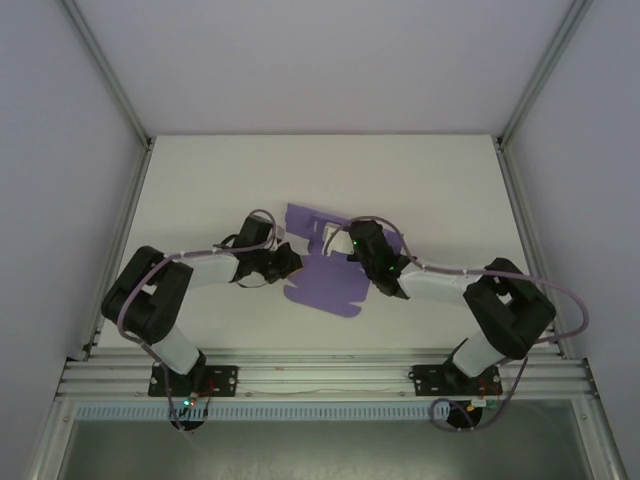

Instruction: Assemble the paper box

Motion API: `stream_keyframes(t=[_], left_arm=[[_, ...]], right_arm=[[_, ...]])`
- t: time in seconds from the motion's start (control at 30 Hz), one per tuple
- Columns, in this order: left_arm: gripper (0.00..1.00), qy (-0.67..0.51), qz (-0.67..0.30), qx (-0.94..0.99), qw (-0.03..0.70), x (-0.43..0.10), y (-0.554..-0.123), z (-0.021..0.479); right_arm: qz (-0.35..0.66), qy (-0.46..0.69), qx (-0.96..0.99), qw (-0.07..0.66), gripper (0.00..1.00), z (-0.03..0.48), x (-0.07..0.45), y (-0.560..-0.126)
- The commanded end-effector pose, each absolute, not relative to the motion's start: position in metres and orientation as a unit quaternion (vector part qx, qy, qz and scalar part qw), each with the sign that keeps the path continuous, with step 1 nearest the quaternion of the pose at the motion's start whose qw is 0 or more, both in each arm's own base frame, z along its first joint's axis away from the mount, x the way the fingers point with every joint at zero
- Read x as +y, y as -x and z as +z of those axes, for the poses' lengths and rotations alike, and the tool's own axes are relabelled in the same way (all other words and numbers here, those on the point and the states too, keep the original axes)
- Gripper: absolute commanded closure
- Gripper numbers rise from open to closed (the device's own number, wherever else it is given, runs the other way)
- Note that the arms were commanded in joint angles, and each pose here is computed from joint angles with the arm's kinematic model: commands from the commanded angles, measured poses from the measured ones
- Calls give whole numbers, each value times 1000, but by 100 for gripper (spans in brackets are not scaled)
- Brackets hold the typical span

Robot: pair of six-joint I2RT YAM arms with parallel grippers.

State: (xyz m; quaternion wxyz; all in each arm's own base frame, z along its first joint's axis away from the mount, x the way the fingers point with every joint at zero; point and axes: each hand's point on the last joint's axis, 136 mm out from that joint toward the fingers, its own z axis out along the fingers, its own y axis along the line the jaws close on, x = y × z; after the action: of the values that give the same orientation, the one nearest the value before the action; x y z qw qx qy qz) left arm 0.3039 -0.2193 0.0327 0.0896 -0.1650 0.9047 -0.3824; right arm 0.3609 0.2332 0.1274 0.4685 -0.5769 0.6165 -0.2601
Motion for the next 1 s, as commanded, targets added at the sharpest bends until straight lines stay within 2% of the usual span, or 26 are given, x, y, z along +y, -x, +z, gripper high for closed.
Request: stream_keyframes(t=[0.0,0.27,0.57,0.77,0.87,0.97], left_arm=[[95,172,-385,903,76,-223,-304,17],[97,175,-370,910,63,-223,-303,3],[98,178,-371,910,55,-227,-295,1],[96,166,-357,916,73,-224,-302,17],[89,148,-334,926,97,-219,-312,35],[72,127,-290,939,133,-203,-328,57]], right_arm=[[-266,559,607,498,100,143,240,-369],[-240,617,595,457,100,99,250,-337],[-281,621,594,428,100,56,242,-318],[-315,615,572,443,100,59,240,-322],[-323,610,562,456,100,74,243,-326],[-322,610,558,461,100,85,245,-328]])
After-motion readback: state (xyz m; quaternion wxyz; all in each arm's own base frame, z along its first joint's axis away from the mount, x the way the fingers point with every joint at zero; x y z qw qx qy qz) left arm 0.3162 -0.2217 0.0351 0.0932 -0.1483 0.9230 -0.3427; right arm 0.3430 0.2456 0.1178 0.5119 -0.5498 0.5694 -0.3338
